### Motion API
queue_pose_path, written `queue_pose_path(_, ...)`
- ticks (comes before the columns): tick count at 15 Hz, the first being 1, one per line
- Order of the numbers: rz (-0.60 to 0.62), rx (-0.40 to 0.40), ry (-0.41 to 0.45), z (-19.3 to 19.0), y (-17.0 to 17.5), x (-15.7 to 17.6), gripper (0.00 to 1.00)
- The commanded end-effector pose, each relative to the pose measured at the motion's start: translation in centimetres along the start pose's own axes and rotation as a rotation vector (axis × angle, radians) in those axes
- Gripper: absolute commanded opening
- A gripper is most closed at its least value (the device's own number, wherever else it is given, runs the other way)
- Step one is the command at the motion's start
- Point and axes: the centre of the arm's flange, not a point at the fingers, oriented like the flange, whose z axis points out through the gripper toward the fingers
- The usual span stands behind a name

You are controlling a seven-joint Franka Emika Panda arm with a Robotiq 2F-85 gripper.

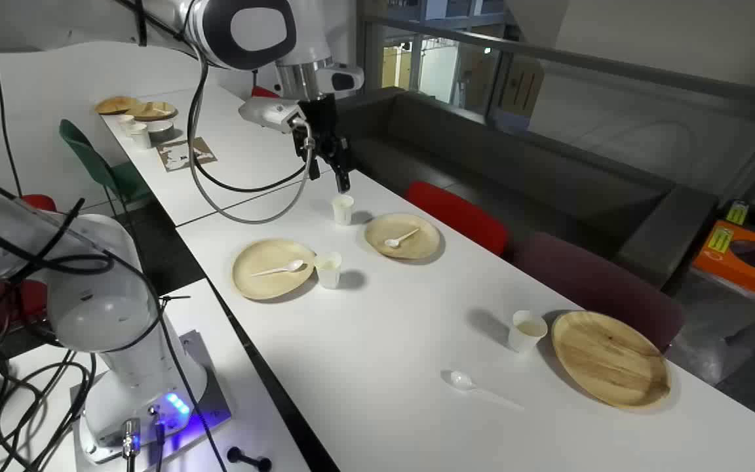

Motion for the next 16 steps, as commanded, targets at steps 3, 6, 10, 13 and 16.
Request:
queue_pose_path(3,0.0,0.0,0.0,0.0,0.0,0.0,1.0)
queue_pose_path(6,0.044,0.013,-0.015,0.9,1.2,0.9,1.0)
queue_pose_path(10,0.147,0.039,-0.067,4.4,5.1,3.1,1.0)
queue_pose_path(13,0.258,0.058,-0.106,7.6,9.1,4.4,1.0)
queue_pose_path(16,0.351,0.074,-0.144,10.8,12.7,5.7,1.0)
